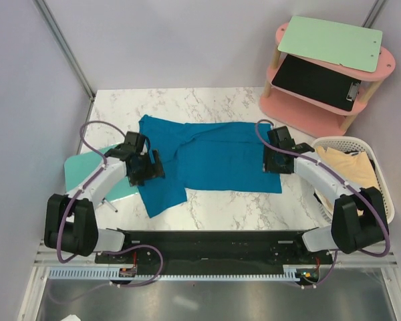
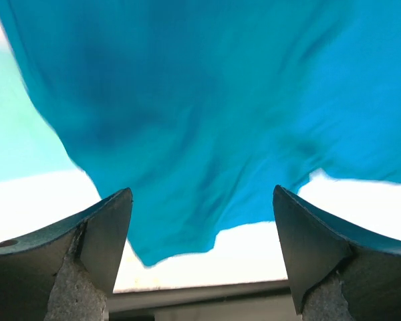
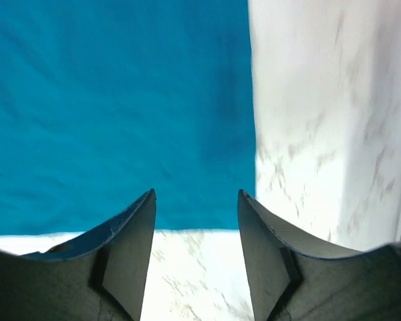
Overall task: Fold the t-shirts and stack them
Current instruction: Fold the flattened tshirt in 1/3 of the way, then grap the side of the flattened tshirt closest away from the robot with both arms, then fold the other side of the tshirt into a rectangle
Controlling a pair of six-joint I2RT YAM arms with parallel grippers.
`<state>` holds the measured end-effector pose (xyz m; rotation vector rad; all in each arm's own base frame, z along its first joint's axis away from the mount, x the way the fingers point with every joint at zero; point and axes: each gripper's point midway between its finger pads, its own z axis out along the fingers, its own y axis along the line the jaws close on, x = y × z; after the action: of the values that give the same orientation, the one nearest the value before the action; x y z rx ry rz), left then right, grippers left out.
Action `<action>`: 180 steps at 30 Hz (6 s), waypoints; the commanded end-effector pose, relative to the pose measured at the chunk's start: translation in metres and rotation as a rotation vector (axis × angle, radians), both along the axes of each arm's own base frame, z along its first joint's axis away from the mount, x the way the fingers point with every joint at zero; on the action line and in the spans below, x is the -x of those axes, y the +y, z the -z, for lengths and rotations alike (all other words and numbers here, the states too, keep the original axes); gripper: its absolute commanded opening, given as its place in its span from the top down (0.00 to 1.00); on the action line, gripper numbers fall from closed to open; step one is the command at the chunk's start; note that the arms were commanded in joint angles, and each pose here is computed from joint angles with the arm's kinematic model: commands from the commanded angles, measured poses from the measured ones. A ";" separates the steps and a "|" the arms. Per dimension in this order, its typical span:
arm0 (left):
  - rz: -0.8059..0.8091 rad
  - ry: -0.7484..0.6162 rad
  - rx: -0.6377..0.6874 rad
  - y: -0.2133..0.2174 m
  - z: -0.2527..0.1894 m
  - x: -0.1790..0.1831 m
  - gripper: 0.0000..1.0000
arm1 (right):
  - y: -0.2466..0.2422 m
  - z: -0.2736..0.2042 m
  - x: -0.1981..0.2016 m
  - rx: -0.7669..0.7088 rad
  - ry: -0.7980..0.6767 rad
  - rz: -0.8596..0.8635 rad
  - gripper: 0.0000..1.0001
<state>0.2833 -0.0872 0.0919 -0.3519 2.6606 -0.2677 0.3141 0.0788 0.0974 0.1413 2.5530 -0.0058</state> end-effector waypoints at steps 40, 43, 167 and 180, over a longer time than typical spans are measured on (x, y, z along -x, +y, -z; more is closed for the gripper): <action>-0.149 0.237 -0.044 0.002 0.066 0.090 0.12 | -0.002 0.093 0.013 0.003 0.206 0.153 1.00; -0.169 0.242 -0.079 0.004 0.065 0.097 0.12 | 0.005 0.097 0.010 -0.024 0.214 0.134 1.00; -0.017 -0.069 0.201 -0.058 0.034 -0.161 0.40 | -0.006 0.036 -0.134 -0.152 -0.060 0.127 0.02; -0.043 -0.031 0.173 -0.055 0.055 -0.163 0.88 | -0.005 0.041 -0.134 -0.157 -0.049 0.128 0.02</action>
<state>0.4370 -0.1385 0.0409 -0.4428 2.6184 -0.4851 0.4414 0.0723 0.0478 0.3605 2.5305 0.1237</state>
